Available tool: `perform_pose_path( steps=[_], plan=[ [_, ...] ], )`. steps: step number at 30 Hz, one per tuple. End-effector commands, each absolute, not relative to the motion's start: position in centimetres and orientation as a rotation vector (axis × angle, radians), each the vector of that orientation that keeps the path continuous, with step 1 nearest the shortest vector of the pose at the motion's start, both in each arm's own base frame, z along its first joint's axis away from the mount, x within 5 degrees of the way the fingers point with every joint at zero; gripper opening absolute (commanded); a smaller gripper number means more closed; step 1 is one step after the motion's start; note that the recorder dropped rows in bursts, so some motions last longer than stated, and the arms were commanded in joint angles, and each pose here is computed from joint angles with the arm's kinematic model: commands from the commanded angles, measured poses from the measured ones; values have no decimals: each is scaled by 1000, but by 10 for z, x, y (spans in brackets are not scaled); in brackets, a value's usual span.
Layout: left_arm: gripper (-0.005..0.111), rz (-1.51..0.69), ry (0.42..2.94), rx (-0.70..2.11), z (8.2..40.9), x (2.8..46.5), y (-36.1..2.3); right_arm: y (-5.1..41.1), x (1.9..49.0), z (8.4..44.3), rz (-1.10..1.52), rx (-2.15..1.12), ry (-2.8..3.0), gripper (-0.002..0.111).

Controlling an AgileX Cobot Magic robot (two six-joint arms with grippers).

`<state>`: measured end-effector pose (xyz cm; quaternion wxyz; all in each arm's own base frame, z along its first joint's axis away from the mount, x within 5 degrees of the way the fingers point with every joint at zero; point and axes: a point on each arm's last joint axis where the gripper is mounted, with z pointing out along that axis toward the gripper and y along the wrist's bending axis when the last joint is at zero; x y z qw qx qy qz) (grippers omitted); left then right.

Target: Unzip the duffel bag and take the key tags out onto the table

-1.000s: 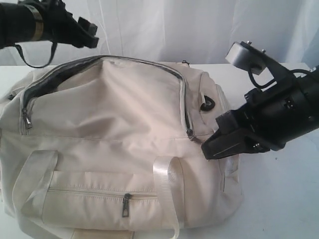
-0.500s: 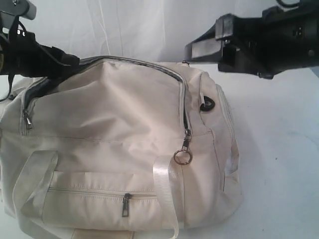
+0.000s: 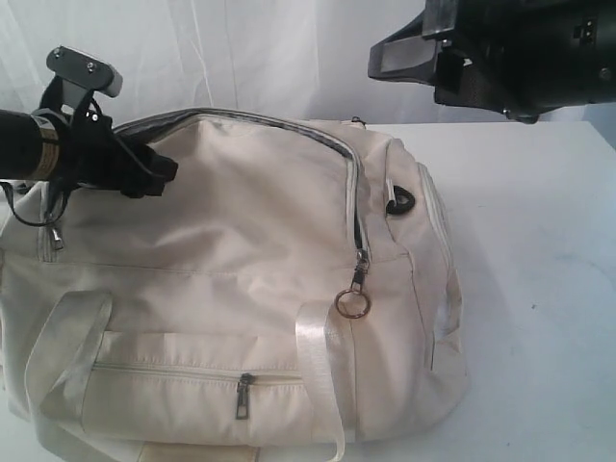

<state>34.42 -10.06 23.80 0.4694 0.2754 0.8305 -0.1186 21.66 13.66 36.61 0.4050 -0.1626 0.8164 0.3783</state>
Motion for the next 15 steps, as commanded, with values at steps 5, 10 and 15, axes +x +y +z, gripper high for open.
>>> perform_pose_path(
  steps=[5, 10, 15],
  plan=[
    [68, -246, 2014, 715, 235, 366, -105, 136, 216, 370, 952, -411, 2038, 72],
    [68, -242, 1999, 737, 233, 378, -108, 136, 216, 370, 951, -409, 2037, 72],
    [68, -319, 2008, 786, 219, 386, -116, 136, 217, 371, 943, -399, 2029, 72]
  ],
)
